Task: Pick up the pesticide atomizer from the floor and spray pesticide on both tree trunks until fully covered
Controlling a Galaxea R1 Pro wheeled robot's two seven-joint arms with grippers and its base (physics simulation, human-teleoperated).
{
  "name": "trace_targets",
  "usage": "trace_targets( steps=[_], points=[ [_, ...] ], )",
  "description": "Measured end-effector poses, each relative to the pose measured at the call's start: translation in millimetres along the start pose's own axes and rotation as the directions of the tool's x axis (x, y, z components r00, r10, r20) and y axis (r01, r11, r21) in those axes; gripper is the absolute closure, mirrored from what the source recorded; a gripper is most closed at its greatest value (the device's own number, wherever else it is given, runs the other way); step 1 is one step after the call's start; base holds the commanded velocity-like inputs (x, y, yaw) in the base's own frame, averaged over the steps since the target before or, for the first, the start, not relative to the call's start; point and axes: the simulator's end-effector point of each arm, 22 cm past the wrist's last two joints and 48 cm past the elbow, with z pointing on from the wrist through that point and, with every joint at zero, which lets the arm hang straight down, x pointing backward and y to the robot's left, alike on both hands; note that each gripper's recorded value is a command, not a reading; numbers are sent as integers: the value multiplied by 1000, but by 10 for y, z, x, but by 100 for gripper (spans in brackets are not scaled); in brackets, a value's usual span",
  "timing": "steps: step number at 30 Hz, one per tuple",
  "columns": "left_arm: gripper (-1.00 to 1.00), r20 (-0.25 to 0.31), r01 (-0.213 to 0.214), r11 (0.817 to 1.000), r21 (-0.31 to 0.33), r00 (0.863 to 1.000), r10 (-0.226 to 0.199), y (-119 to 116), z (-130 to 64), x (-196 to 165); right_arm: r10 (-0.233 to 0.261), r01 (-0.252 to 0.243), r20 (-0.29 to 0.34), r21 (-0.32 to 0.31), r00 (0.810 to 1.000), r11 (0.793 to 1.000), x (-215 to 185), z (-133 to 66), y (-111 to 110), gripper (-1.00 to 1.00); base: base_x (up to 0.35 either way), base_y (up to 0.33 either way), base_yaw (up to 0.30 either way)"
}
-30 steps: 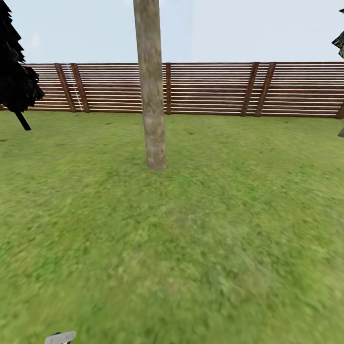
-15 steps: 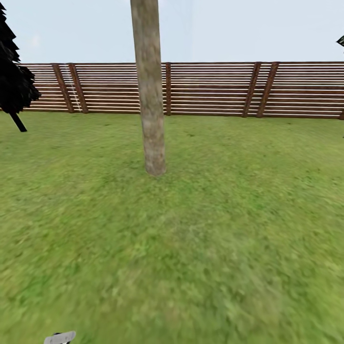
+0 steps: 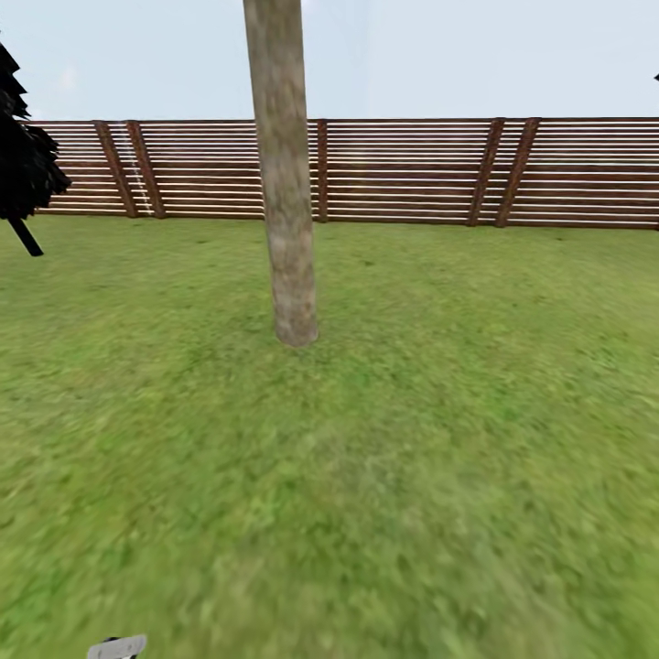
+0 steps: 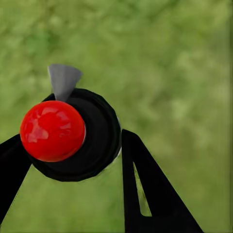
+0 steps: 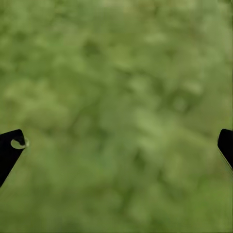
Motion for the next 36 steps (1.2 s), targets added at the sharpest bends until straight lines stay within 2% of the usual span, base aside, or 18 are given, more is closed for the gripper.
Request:
trace_targets(
  steps=[36],
  points=[
    [100,-2,0,1000,-7,1000,0,31,-19,32,0,0,0,0,1000,1000,0,0,0,-100,317,0,0]
  ],
)
